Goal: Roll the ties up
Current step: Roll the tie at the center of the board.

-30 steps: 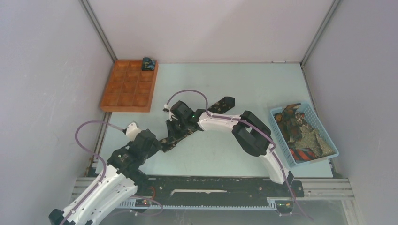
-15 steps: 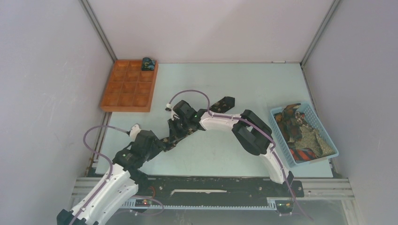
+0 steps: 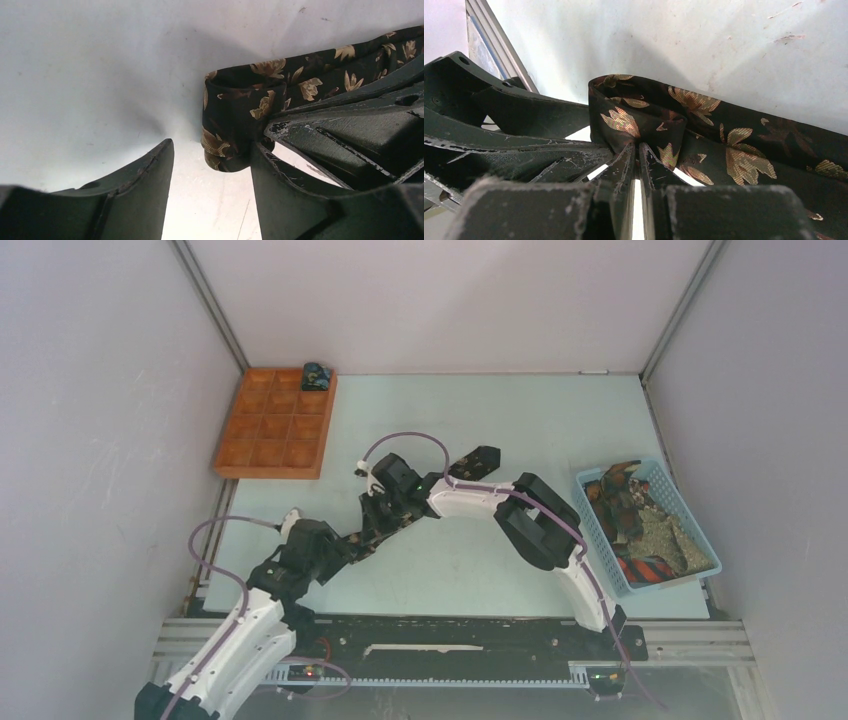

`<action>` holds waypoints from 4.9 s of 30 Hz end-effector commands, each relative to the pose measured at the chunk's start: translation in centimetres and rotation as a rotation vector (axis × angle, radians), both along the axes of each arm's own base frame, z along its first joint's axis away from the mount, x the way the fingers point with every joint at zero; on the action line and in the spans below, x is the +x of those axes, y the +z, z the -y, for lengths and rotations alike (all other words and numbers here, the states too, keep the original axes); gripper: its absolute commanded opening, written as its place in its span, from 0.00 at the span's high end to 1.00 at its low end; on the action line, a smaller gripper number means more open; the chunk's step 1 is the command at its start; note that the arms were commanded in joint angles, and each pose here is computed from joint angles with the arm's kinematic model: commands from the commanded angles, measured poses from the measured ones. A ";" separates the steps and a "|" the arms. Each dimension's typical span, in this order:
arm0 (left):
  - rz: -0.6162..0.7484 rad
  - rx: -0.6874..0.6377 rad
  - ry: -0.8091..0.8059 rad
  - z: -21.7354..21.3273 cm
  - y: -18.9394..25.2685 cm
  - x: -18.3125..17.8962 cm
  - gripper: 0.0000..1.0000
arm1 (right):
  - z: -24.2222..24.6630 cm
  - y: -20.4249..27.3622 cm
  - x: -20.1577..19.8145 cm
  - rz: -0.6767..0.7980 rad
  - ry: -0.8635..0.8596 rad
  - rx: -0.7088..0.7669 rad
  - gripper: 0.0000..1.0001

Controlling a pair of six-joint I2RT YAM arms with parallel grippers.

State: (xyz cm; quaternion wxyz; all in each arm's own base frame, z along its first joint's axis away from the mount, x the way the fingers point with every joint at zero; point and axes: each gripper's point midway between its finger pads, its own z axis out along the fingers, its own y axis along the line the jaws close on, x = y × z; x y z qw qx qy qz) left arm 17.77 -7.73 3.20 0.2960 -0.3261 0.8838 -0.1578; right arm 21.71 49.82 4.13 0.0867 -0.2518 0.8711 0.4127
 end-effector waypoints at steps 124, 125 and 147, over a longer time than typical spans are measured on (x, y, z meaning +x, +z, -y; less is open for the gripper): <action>-0.498 1.005 -0.272 -1.7 2.7 5.3 1.00 | 12.0 5.9 6.2 0.189 -0.294 -0.057 0.93; -0.501 1.003 -0.277 -1.5 2.7 5.3 1.00 | 12.4 6.0 6.3 0.191 -0.303 -0.065 0.93; -0.505 0.913 -0.355 3.5 -1.0 6.4 0.78 | 15.3 6.8 7.0 0.204 -0.383 -0.086 0.94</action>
